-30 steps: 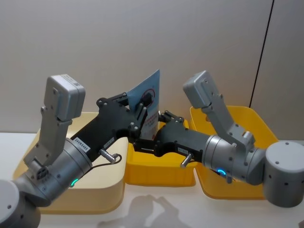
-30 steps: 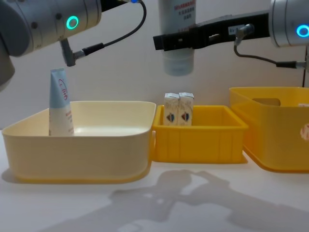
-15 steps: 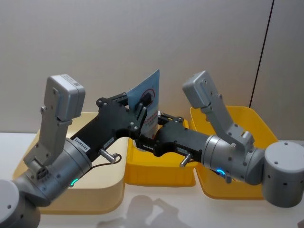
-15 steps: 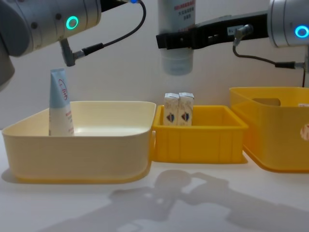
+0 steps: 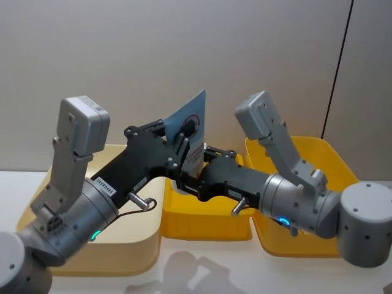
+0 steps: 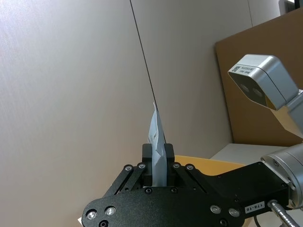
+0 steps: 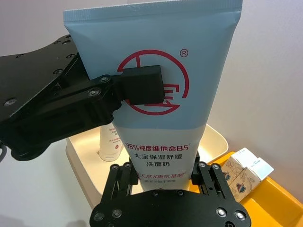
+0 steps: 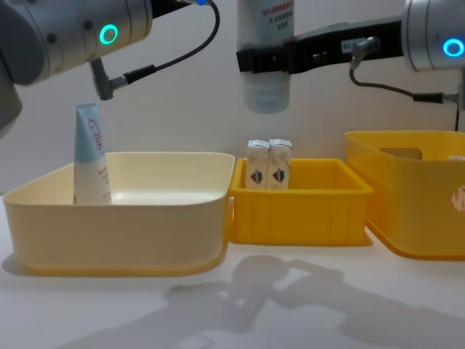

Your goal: Bimanual collaborative sorting of washing and personal care products

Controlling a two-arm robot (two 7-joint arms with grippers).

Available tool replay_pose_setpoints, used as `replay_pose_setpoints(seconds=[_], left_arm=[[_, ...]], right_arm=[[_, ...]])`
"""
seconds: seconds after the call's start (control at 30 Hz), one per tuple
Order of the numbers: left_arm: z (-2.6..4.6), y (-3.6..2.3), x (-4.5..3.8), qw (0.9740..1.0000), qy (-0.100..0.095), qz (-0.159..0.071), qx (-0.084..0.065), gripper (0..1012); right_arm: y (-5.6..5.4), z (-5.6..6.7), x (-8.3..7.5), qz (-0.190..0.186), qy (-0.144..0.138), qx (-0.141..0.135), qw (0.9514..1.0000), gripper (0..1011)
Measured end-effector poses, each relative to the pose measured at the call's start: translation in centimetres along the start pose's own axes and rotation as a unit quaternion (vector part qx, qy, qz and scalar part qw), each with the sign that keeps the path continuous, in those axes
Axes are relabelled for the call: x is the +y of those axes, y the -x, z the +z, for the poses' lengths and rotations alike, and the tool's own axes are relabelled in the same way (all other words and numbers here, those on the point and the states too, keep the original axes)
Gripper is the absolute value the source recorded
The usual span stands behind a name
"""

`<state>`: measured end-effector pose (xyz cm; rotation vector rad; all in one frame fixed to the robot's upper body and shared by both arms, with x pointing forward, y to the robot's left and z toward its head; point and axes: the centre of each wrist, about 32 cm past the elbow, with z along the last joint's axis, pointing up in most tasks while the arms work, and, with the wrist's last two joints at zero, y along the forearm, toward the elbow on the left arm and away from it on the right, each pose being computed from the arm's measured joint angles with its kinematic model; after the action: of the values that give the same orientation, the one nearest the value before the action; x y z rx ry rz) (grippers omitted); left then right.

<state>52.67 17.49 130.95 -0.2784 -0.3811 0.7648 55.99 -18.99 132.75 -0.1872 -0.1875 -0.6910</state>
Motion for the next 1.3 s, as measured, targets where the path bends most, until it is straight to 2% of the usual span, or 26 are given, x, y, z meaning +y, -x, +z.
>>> replay_pose_setpoints(seconds=[0.3,1.1,1.3], left_arm=[[0.0,0.0,0.0,1.0,0.0,0.0,0.0,140],[0.0,0.01,0.0,1.0,0.0,0.0,0.0,141],[0.02,0.03,-0.03,1.0,0.001,0.0,0.001,291]], right_arm=[[0.0,0.0,0.0,0.0,0.0,0.0,1.0,540],[0.0,-0.01,0.0,0.0,0.0,0.0,1.0,540],[-0.01,-0.02,0.0,0.0,0.001,0.0,1.0,540]])
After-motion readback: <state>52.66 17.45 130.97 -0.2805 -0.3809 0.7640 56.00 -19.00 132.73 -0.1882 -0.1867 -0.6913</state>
